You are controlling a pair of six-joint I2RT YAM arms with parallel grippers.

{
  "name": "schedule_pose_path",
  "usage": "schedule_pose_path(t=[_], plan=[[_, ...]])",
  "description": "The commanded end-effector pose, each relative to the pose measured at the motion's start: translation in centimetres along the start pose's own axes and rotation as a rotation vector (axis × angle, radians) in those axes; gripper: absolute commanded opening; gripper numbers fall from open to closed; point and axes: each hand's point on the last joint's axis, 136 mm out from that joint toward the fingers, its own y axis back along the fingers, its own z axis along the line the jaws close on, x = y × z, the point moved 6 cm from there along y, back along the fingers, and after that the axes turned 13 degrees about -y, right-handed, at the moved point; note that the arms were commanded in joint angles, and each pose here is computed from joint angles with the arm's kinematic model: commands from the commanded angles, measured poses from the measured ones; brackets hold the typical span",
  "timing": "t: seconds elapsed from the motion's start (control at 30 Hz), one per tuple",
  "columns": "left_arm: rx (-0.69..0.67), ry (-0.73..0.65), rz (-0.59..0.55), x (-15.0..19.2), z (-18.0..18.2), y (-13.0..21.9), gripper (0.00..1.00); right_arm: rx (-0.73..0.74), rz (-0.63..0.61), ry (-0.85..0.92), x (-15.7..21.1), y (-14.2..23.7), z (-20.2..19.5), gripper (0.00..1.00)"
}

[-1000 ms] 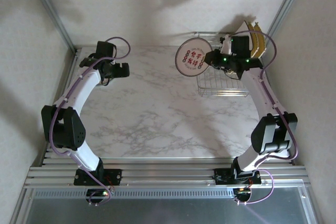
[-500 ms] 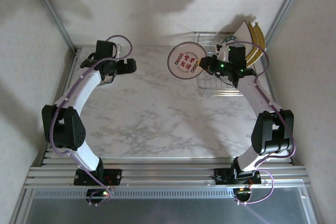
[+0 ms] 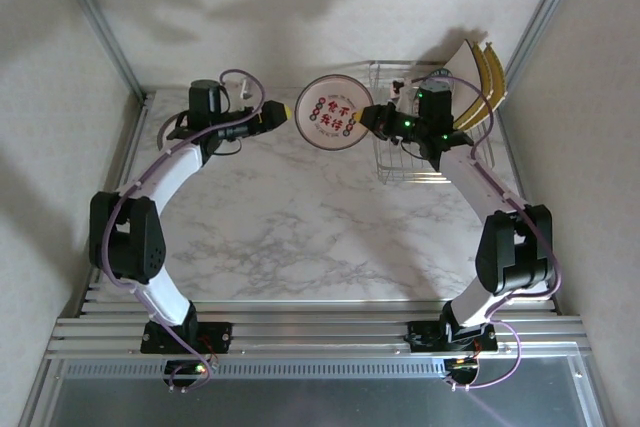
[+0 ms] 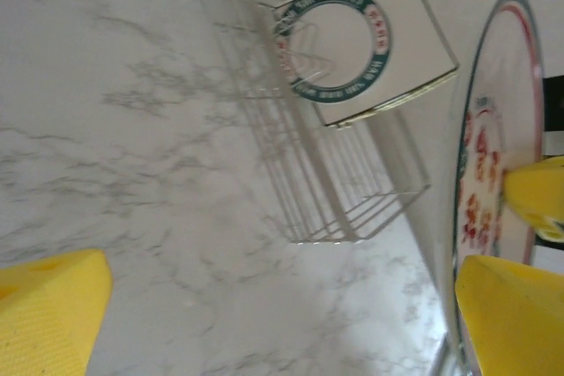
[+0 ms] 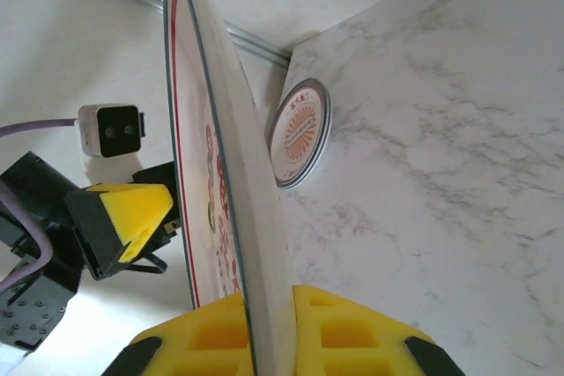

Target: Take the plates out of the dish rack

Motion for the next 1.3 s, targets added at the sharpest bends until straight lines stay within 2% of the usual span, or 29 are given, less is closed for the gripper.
schedule_pose_path(t=[0.0,0.2,0.47,0.67,0.87,1.0,1.03,1.07,1.13,1.27], plan=[[0.140,0.001,-0.030,-0.3,-1.3,-0.7,0.97,-0.081,0.011,0.052,-0.6,-1.0,2.3,0.00],[0.188,0.018,-0.040,-0.2,-1.8,-1.2,0.86,-0.095,0.042,0.057,-0.2,-2.5,2.8,0.00],[0.200,0.034,-0.035,0.0,-1.6,-1.8,0.50,-0.102,0.055,0.057,-0.1,-3.4,3.0,0.00],[0.218,0.036,-0.026,0.2,-2.0,-2.3,0.30,-0.100,0.069,0.053,0.1,-4.3,2.7,0.00],[0.219,0.033,-0.026,0.2,-2.1,-2.2,0.00,-0.090,0.076,0.051,0.1,-4.8,2.4,0.00],[0.215,0.036,-0.027,0.3,-2.0,-2.2,0.00,-0.084,0.078,0.051,0.1,-4.9,2.3,0.00],[0.214,0.037,-0.030,0.3,-2.0,-2.2,0.00,-0.082,0.077,0.050,0.1,-4.9,2.3,0.04],[0.214,0.036,-0.034,0.3,-2.0,-2.2,0.00,-0.079,0.078,0.050,0.1,-4.9,2.2,0.13],[0.211,0.039,-0.041,0.2,-2.0,-2.1,0.00,-0.064,0.074,0.057,0.1,-4.9,2.2,0.39],[0.226,0.027,-0.074,-0.4,-2.4,-1.7,0.00,-0.010,0.069,0.072,0.1,-4.6,2.0,0.79]])
